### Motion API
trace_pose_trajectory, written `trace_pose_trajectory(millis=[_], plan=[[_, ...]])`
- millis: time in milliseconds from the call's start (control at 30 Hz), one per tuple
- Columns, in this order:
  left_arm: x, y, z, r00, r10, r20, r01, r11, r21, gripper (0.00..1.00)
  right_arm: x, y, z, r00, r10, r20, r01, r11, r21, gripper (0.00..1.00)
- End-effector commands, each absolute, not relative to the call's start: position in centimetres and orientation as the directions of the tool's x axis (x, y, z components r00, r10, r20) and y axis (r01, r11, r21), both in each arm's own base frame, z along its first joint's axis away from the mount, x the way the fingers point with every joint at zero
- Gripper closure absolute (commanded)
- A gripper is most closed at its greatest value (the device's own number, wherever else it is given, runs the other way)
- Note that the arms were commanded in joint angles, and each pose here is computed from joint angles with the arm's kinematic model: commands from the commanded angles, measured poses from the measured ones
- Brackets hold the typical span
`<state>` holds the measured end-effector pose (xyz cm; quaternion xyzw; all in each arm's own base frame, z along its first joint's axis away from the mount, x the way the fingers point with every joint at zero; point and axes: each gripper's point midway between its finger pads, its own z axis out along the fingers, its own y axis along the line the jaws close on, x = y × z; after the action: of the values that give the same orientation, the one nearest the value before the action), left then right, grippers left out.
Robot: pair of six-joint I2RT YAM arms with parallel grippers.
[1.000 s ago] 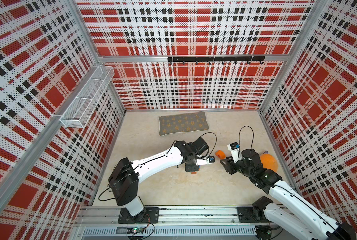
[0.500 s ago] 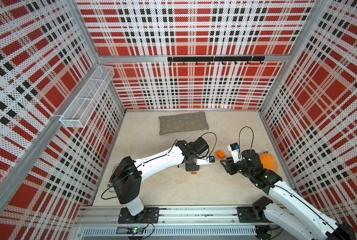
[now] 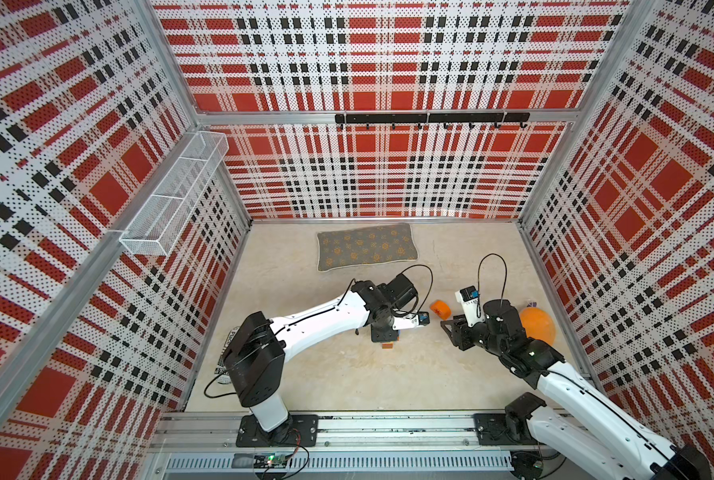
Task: Assemble an ice cream with lego
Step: Assemble the lego brick with the lego brick.
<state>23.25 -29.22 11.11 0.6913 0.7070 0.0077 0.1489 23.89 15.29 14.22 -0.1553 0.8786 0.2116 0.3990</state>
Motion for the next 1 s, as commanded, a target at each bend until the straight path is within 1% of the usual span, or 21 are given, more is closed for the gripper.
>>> trace_pose_trajectory(millis=[0, 667, 967], plan=[[22.9, -29.2, 11.4, 0.009, 0.976, -0.22, 0.978, 0.038, 0.207, 0.97, 23.9, 15.2, 14.1, -0.626, -0.105, -0.773, -0.446, 0.861, 0.244, 0.49], [22.7, -29.3, 12.6, 0.018, 0.968, -0.25, 0.975, 0.039, 0.221, 0.97, 23.9, 15.1, 13.8, -0.63, -0.107, -0.769, -0.444, 0.862, 0.244, 0.49], [22.7, -29.0, 11.9, -0.005, 0.97, -0.243, 0.978, 0.055, 0.199, 0.97, 23.9, 15.1, 13.7, -0.632, -0.11, -0.767, -0.446, 0.861, 0.244, 0.49]])
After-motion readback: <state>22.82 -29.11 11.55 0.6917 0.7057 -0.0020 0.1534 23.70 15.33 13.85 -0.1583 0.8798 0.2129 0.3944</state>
